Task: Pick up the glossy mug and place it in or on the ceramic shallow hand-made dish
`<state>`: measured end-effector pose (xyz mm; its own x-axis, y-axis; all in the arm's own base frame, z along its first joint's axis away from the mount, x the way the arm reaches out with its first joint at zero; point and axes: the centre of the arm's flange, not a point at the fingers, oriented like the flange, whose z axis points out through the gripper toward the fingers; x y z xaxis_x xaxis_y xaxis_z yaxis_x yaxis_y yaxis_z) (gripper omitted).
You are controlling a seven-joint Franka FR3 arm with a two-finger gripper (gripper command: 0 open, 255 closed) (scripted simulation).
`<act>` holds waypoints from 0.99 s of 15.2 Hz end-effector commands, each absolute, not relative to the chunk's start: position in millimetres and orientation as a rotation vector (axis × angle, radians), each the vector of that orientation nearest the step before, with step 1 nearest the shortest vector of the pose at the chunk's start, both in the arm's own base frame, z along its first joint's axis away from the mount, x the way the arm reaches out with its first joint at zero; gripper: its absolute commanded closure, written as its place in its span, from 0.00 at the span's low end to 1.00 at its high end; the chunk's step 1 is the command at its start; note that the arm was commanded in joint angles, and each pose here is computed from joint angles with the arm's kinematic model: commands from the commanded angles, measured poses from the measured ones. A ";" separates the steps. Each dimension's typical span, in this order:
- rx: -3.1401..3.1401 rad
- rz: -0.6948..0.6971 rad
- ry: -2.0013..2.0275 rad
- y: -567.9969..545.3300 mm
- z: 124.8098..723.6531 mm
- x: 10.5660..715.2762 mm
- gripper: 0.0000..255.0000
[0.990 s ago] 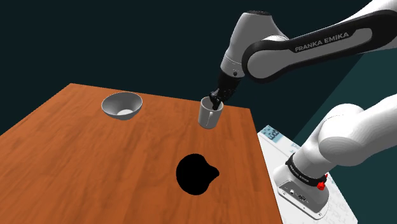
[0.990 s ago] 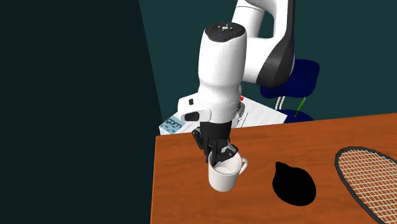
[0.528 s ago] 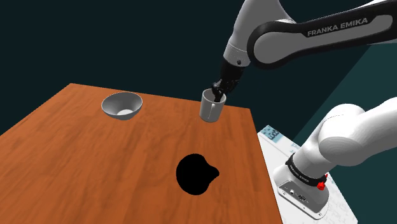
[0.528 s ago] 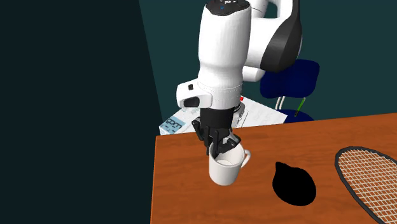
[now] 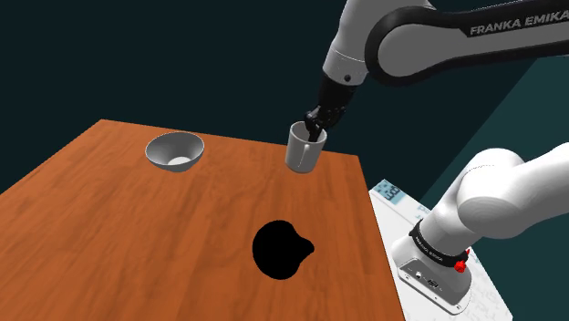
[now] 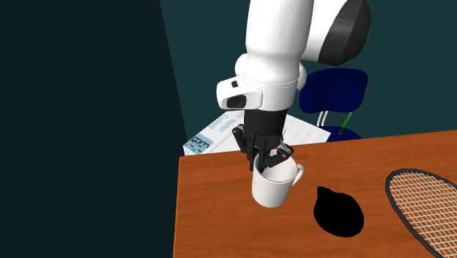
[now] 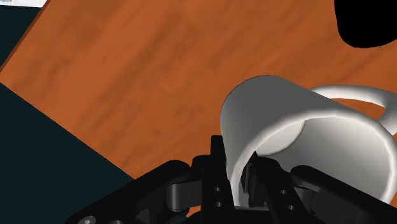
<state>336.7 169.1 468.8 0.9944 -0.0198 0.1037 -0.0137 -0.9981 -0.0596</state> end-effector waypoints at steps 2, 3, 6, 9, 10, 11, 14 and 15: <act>-3.078 -0.161 0.027 200.6 474.1 312.2 1.00; -3.078 -0.161 0.027 211.0 475.3 304.2 1.00; -3.078 -0.161 0.027 242.4 479.1 280.4 1.00; -3.078 -0.161 0.027 273.7 483.0 256.5 1.00; -3.078 -0.161 0.027 284.2 484.2 248.5 1.00; -3.078 -0.161 0.027 294.6 485.5 240.5 1.00; -3.078 -0.161 0.027 325.9 489.3 216.7 1.00; -3.078 -0.161 0.027 333.4 490.2 211.0 1.00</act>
<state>218.2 322.9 487.8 0.9943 -0.0199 0.1044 -0.0137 -0.9981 -0.0593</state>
